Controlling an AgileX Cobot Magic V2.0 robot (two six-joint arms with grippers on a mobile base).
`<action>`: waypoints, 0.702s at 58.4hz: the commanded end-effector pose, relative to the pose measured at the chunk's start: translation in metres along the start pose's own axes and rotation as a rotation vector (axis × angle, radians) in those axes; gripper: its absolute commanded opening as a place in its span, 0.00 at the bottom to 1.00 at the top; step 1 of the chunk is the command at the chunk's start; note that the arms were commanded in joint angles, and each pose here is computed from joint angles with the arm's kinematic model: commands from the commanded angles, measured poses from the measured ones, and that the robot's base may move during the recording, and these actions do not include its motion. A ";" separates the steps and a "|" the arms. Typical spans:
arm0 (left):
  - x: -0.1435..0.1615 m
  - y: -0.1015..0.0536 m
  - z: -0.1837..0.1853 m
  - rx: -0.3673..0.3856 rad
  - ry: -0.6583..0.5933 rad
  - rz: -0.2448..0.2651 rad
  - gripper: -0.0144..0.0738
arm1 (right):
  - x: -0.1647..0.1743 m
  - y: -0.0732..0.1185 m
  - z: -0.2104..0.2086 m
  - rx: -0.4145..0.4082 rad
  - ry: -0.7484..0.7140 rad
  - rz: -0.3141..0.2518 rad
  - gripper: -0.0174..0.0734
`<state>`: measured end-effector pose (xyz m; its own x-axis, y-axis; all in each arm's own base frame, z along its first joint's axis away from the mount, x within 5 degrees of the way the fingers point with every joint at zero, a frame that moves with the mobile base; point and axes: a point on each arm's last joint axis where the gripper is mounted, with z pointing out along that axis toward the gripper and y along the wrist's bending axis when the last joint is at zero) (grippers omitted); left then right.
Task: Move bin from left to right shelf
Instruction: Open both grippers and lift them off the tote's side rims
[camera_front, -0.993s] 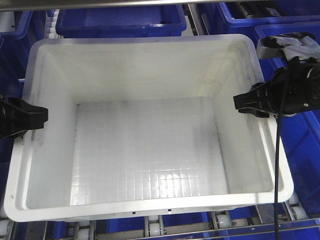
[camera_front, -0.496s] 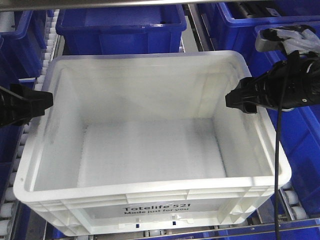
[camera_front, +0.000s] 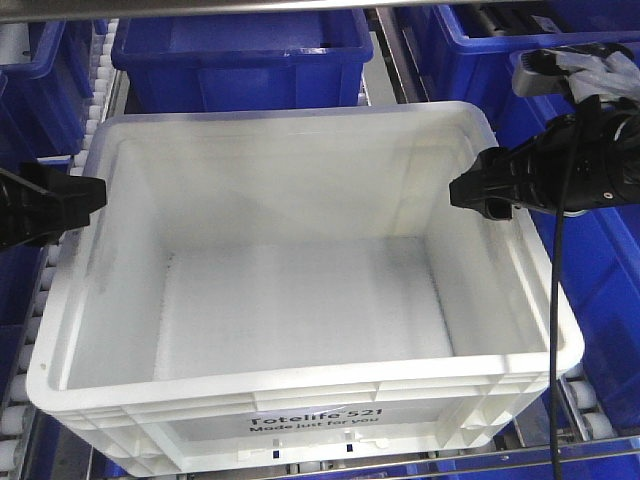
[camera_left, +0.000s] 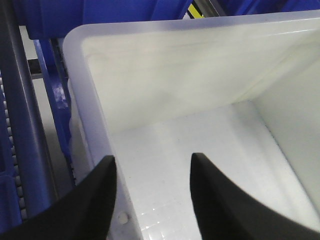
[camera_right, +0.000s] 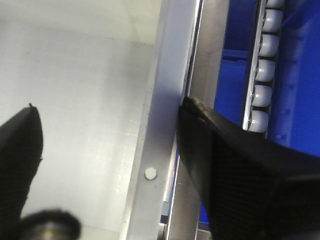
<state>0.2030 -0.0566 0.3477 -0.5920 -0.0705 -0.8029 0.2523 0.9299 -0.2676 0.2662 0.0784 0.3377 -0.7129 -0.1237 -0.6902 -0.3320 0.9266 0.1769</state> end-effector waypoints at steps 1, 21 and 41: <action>-0.017 -0.006 -0.012 0.016 -0.122 -0.009 0.54 | -0.016 0.005 -0.018 -0.001 -0.129 -0.017 0.77; -0.022 -0.005 -0.012 0.007 -0.174 -0.011 0.54 | -0.017 0.005 -0.018 -0.004 -0.148 -0.008 0.77; -0.020 -0.009 -0.028 0.016 -0.203 0.031 0.54 | -0.016 0.008 -0.048 0.028 -0.322 -0.045 0.74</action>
<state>0.1987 -0.0545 0.3567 -0.5336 -0.0842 -0.8415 0.2575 0.9316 -0.2565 0.2570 0.0747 0.3555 -0.6171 -0.0962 -0.7810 -0.3372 0.9291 0.1520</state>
